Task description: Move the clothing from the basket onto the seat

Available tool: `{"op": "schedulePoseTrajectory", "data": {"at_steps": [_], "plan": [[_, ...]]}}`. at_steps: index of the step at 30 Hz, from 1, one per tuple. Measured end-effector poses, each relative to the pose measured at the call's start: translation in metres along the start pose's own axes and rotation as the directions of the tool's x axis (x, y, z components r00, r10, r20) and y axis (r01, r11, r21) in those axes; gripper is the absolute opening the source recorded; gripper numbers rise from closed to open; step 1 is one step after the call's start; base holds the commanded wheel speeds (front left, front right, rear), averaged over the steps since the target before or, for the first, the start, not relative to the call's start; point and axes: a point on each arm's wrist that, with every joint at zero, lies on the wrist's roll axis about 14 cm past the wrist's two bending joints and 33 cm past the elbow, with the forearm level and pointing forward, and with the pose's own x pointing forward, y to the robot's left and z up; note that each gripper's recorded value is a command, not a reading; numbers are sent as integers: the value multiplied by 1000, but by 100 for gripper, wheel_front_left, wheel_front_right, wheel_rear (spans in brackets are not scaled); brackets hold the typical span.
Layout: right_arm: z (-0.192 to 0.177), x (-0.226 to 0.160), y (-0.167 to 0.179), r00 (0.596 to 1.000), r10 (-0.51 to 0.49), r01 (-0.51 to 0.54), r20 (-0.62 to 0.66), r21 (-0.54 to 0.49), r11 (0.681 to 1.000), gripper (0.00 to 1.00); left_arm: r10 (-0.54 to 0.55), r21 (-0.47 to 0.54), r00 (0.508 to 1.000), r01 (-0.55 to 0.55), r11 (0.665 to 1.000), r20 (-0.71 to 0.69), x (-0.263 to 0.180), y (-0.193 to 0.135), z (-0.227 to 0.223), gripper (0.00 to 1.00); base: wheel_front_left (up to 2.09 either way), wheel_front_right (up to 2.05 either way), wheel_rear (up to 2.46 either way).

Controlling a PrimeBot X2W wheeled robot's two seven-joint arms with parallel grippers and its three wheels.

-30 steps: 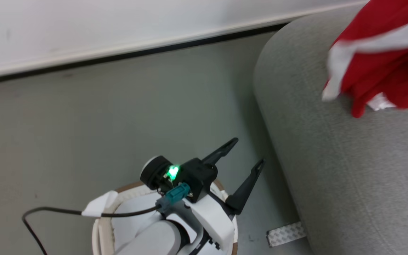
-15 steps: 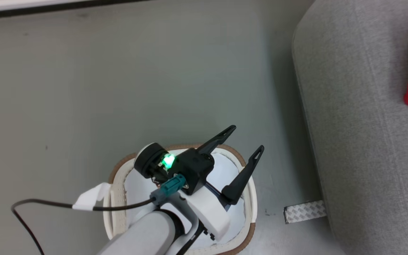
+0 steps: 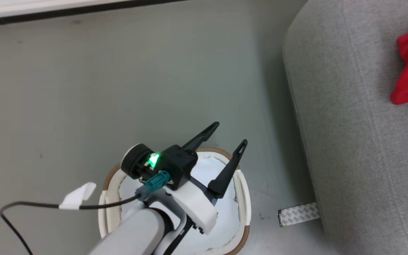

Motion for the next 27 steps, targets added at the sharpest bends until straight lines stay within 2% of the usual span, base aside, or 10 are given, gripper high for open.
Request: {"op": "schedulePoseTrajectory", "data": {"at_steps": [9,17,24,27], "plan": [[-3,-51,11,995,97,-96,12,-60,994,100,68,5,996,-68,998,61,-14,0,23,100,0,0,0],[3,-103,13,983,178,-176,53,-37,984,100,159,26,982,-163,986,99,-40,2,37,100,0,0,0],[30,-143,29,947,278,-281,159,-7,960,100,310,4,938,-314,949,157,-84,17,45,100,0,0,0],[39,-162,43,919,342,-348,197,-3,938,100,385,-16,907,-388,922,171,-109,24,43,100,0,0,0]]}}
